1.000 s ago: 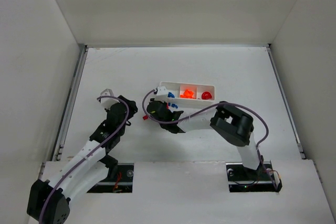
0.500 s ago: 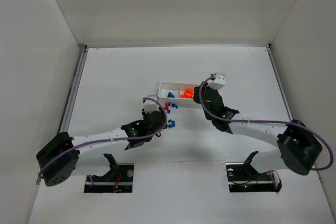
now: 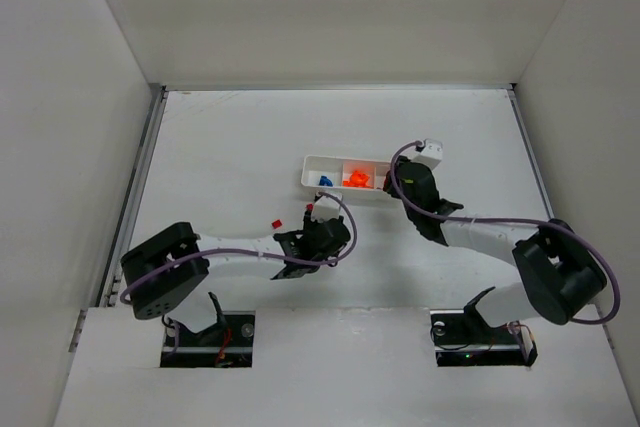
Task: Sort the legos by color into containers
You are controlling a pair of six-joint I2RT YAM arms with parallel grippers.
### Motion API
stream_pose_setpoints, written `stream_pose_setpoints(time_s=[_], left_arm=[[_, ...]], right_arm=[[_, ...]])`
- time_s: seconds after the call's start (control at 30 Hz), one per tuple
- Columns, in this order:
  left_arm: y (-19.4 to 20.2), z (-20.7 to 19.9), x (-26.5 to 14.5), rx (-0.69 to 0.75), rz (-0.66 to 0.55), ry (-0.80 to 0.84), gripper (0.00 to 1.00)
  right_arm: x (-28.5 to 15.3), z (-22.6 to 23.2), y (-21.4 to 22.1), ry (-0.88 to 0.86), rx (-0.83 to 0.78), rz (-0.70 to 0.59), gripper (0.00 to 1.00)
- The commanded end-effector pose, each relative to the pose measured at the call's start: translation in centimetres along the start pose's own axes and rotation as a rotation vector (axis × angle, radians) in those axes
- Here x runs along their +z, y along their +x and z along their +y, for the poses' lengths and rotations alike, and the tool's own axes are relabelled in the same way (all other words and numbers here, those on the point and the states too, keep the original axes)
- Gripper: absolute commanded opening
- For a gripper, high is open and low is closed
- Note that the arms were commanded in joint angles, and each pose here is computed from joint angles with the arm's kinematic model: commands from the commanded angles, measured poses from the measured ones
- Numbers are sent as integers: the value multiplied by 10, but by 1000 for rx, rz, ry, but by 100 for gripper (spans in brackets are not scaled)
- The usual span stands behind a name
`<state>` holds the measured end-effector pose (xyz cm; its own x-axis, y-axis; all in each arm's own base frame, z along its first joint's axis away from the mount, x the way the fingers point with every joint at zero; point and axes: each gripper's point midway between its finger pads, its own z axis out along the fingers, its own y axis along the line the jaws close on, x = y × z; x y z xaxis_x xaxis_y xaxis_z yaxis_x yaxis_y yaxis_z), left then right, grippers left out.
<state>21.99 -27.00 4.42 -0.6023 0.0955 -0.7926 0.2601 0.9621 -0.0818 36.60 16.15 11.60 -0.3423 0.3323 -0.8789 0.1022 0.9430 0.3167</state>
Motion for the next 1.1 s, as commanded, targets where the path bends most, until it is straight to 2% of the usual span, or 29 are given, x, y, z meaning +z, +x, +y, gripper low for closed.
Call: stream_pose_setpoints(time_s=[0.0,0.07,0.13,0.4,0.63,1.07], left_arm=[[-14,-19,-4,49,-37,30,37],[-11,-22,-3,73,-33,30,36],[-8,-23,-1,85,-28,30,36],[-9,-16,1,105,-54,-22,34],[3,-10,8,123,-22,-41,34],[12,-6,5,103,13,-8,29]], right_arm=[[3,16,-19,-39,21,-45,46],[1,16,-21,-43,29,-52,52],[-2,15,-23,-47,35,-59,53],[-16,14,-21,-61,50,-68,53],[-21,11,-19,-65,58,-71,52],[-20,11,-11,-65,55,-58,52]])
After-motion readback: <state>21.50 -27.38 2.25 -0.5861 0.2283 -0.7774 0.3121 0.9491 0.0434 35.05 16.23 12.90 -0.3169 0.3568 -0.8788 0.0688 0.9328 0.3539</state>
